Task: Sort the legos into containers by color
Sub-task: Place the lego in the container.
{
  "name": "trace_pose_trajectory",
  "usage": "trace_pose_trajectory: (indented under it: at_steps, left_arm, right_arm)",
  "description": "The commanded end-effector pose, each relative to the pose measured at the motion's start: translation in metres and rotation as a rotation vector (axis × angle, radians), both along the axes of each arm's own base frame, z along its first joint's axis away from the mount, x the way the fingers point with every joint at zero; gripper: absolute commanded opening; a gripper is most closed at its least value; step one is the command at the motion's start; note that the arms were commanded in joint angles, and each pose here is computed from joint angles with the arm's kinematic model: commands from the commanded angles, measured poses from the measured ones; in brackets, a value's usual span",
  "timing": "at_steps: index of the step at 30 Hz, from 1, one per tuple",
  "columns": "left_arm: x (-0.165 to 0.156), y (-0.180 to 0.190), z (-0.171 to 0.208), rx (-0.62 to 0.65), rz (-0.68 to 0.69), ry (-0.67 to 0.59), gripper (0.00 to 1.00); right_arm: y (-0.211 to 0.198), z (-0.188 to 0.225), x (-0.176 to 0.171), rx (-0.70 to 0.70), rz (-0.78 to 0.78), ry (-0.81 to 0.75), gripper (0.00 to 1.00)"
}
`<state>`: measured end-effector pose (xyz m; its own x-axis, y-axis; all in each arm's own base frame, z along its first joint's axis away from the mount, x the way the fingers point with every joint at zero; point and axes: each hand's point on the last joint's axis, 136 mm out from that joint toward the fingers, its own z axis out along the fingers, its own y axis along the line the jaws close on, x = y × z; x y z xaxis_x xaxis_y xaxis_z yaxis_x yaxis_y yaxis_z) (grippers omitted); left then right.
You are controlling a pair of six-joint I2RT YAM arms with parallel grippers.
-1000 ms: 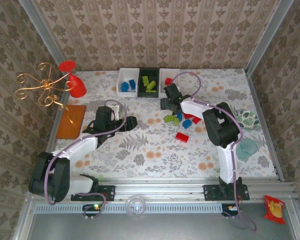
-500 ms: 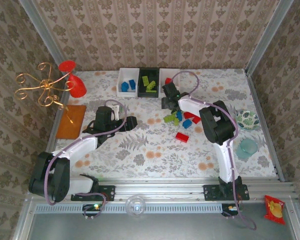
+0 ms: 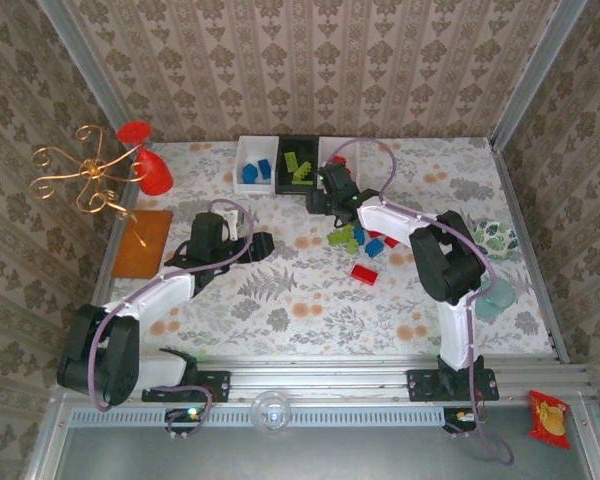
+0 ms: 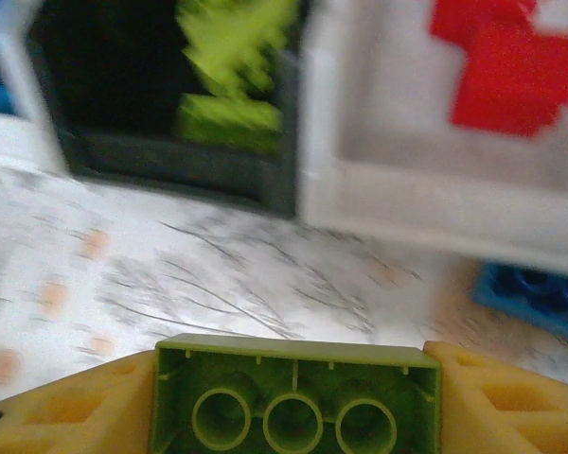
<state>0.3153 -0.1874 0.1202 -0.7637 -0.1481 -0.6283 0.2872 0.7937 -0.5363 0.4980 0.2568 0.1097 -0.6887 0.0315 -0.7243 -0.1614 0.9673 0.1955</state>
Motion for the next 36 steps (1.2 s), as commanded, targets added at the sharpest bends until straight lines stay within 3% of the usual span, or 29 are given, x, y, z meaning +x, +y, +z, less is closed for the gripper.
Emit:
trace_pose_trajectory:
  at_steps: [1, 6, 13, 19, 23, 27, 36]
  left_arm:
    - [0.0, 0.005, 0.004, 0.01, 0.008, -0.031, 0.87]
    - [0.0, 0.008, 0.003, 0.016, 0.018, -0.031, 0.87]
    - [0.0, 0.01, 0.004, 0.02, 0.021, -0.036, 0.87]
    - [0.0, 0.011, 0.005, 0.02, 0.025, -0.041, 0.87]
    - [-0.001, 0.01, 0.006, 0.01, 0.02, -0.037, 0.87]
    - [-0.001, 0.008, 0.007, 0.002, 0.012, -0.037, 0.87]
    - [-0.002, 0.004, 0.01, -0.017, 0.0, -0.04, 0.87]
  right_arm:
    - [0.019, 0.05, 0.025, 0.09, 0.032, -0.129, 0.55]
    - [0.038, 0.063, 0.061, 0.115, 0.03, -0.175, 0.58]
    - [0.041, 0.043, 0.12, 0.156, -0.038, -0.152, 0.66]
    - [0.046, 0.077, 0.126, 0.188, 0.016, -0.176, 0.79]
    - [0.04, 0.107, 0.105, 0.19, 0.059, -0.21, 0.81]
    - [0.02, 0.11, 0.063, 0.167, 0.077, -0.204, 0.82]
    - [-0.061, 0.028, -0.071, -0.075, -0.009, 0.052, 0.8]
